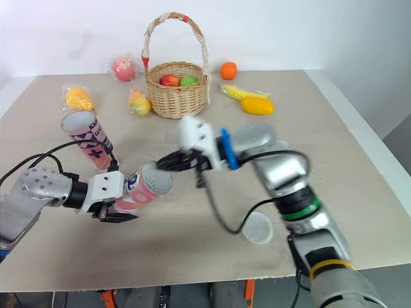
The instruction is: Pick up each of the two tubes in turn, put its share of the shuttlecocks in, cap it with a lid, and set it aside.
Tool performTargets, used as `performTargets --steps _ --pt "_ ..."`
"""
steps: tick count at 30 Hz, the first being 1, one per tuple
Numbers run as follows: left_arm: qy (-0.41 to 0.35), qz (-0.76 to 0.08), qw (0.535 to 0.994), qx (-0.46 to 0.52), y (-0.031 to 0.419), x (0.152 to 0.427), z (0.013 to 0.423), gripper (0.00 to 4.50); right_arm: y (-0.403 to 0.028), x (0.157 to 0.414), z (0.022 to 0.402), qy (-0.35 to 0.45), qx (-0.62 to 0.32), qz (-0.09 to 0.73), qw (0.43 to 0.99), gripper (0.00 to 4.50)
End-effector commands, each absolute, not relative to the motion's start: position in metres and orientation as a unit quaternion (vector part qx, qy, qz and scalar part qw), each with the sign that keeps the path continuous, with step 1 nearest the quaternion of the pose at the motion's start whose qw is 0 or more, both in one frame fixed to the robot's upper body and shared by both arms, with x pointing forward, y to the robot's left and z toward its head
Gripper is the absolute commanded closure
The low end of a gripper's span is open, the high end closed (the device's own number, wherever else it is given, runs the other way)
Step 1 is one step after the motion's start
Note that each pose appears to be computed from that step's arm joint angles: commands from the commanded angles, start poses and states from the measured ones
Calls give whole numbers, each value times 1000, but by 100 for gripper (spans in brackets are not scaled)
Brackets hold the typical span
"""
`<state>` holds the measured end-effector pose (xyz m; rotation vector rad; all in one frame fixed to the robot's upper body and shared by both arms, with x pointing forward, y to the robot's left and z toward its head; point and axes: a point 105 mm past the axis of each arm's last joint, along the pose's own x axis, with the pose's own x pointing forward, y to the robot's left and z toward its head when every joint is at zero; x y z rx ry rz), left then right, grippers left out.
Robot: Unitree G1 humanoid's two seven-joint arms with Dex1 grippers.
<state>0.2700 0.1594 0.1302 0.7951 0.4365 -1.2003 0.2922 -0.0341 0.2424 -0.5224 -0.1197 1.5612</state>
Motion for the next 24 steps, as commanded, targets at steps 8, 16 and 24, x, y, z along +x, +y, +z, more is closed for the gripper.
performTargets --steps 8,16,24 --pt "30 -534 803 262 114 296 160 132 -137 273 231 40 -170 624 762 417" --pt "-97 -530 837 99 64 300 149 132 -170 263 194 118 -179 583 784 59" --pt "-73 -519 851 42 49 299 96 132 -190 261 147 174 -283 563 757 5"
